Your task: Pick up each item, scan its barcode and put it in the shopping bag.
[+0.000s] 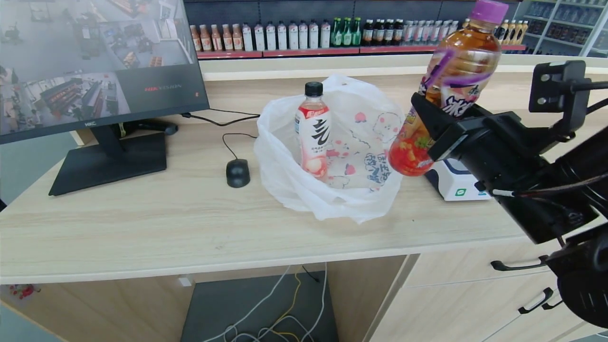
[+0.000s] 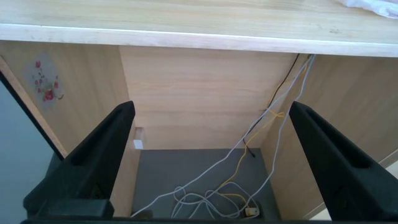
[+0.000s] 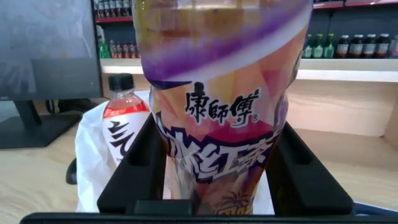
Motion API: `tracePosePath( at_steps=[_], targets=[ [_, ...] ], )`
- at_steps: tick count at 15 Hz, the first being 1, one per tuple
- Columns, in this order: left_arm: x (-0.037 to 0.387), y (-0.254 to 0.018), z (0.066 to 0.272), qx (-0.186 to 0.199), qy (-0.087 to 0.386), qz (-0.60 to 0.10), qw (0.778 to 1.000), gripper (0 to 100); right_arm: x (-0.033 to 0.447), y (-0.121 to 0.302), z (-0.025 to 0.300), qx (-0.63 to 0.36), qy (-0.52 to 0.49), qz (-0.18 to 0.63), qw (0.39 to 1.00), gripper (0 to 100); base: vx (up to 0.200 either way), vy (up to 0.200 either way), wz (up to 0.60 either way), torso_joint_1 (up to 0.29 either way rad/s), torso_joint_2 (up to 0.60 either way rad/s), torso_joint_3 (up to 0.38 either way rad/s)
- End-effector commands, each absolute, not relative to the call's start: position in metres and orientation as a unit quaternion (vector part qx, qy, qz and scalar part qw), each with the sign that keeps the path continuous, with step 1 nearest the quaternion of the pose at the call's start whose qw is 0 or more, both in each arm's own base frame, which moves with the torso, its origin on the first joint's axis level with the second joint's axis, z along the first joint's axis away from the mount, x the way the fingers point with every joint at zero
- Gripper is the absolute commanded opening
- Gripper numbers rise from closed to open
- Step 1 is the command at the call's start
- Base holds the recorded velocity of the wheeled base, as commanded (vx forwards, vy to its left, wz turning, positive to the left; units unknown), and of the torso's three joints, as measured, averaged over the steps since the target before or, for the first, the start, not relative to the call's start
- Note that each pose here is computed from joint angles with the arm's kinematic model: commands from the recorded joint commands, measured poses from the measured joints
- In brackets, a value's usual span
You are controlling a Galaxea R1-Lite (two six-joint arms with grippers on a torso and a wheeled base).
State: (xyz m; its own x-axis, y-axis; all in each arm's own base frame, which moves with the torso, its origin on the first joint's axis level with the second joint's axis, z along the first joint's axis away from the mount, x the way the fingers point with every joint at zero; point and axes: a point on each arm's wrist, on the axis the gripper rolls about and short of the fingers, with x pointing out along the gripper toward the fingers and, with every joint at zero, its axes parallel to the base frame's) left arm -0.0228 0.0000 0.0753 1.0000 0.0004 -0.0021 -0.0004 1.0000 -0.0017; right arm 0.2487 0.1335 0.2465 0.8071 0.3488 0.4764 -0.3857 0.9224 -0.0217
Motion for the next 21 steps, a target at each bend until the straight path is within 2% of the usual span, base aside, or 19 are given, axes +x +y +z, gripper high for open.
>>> tracePosePath(
  at_steps=[1,5,9,21],
  targets=[
    [-0.023,0.0,0.075,-0.001,0.001,0.001,1.0,100,0.27,0.145,0.243,0.038,-0.243,0.193,0.95,0,0.0,0.0,0.0,0.0,0.0,0.0],
    [-0.023,0.0,0.075,-0.001,0.001,0.001,1.0,100,0.302,0.162,0.24,0.039,-0.251,0.194,0.947,0,0.0,0.0,0.0,0.0,0.0,0.0],
    [-0.023,0.0,0.075,-0.001,0.001,0.001,1.0,100,0.328,0.177,0.222,0.032,-0.239,0.196,0.95,0,0.0,0.0,0.0,0.0,0.0,0.0],
    [-0.023,0.0,0.075,-0.001,0.001,0.001,1.0,100,0.356,0.185,0.182,-0.004,-0.204,0.201,0.958,0,0.0,0.0,0.0,0.0,0.0,0.0]
  ],
)
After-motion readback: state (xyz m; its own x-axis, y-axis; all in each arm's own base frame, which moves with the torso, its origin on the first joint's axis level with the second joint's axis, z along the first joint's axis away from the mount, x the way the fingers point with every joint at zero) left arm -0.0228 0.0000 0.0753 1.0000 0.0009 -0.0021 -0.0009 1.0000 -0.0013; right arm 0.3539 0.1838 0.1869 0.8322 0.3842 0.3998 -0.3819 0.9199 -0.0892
